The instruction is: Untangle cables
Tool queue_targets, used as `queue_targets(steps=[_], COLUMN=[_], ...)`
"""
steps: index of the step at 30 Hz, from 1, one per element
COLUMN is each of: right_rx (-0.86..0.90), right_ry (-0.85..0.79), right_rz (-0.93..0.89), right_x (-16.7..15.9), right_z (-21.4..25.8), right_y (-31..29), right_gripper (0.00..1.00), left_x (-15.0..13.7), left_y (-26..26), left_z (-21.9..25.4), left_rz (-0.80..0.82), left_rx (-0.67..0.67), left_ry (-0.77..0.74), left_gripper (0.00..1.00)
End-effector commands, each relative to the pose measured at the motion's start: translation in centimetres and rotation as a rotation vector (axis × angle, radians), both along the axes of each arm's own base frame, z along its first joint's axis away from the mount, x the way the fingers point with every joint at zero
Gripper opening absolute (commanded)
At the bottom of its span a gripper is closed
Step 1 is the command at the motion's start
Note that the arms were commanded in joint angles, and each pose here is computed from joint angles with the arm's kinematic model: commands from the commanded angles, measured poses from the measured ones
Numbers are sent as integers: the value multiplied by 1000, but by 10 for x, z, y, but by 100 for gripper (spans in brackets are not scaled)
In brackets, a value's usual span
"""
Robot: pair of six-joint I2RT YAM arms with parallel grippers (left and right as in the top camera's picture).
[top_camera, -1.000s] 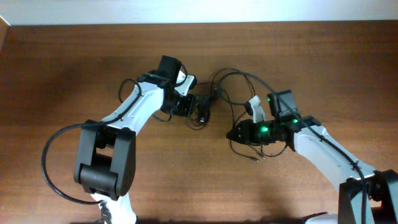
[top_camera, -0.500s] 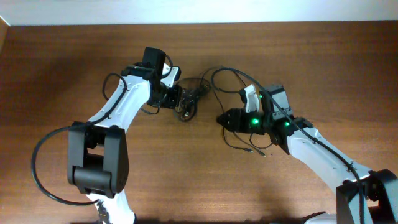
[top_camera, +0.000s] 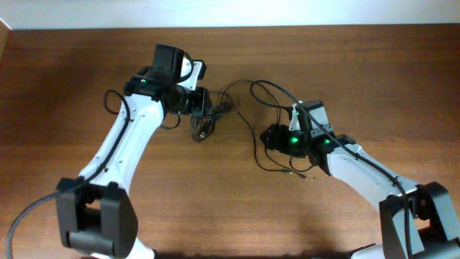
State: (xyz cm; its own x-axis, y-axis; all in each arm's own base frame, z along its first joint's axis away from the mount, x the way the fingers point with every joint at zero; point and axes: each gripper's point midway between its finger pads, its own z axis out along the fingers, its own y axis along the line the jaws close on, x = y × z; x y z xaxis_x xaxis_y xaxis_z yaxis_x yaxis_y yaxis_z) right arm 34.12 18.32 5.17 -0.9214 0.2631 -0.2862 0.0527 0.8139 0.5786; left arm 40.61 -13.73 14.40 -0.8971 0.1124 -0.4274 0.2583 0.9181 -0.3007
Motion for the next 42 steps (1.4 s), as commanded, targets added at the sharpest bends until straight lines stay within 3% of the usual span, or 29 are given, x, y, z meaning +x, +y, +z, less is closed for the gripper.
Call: queue_targets(steps=[1,3,4,5,7,9,10,12,13,15,17,22,23,24,25,26,28,32,34,35,42], right_rx=[-21,-21,-21,-22,-21,-21,-22,-29,-31,-31,-31,-31,-31,-31,-33,-21,60,325,424,481,591], right_ry=[4,4,4,4,4,4,6,4,1,1,1,1,1,6,8,-20,-66,-136,-184,-206,-132], right_rz=[-4,-4,-4,-4,-4,-4,-4,8,11,11,11,11,11,11,24,71,155,397,492,522,502], right_x=[-1,-1,-1,-1,-1,-1,-1,-3,-3,-2,-2,-2,-2,-3,-5,-6,-9,-33,-41,-42,-47], right_z=[-5,-5,-5,-5,-5,-5,-6,-6,-6,-6,-6,-6,-6,-7,-6,-1,20,66,85,96,110], right_y=[-2,-2,-2,-2,-2,-2,-2,-2,-2,-2,-2,-2,-2,-2,-2,-1,7,39,47,47,47], right_gripper=[64,64,65,65,64,65,65,65,65,65,65,64,64,64,49,42,42,49,49,49,52], left_x=[-12,-13,-15,-22,-27,-27,-25,-10,-2,14,21,22,23,24,26,26,22,6,-18,-26,-55], left_y=[-22,-19,-24,-31,-34,-35,-30,-14,-9,-1,-3,-1,2,2,1,0,-7,-43,-64,-64,-60], left_z=[0,-10,-11,-13,-22,-43,-56,-71,-73,-70,-72,-126,-132,-132,-129,-123,-107,-51,-6,10,30], left_rz=[-34,7,-6,-24,-28,-4,10,59,79,117,123,101,108,109,110,107,57,-227,-462,-533,-744], left_rx=[28,139,145,151,180,204,240,331,347,372,363,414,428,426,421,413,354,-31,-398,-508,-718], left_ry=[9,6,6,20,44,95,114,89,66,8,-16,65,67,67,61,64,88,108,71,35,-157], left_gripper=[8,33,31,21,13,6,9,31,48,60,63,61,43,0,0,0,0,0,0,0,0])
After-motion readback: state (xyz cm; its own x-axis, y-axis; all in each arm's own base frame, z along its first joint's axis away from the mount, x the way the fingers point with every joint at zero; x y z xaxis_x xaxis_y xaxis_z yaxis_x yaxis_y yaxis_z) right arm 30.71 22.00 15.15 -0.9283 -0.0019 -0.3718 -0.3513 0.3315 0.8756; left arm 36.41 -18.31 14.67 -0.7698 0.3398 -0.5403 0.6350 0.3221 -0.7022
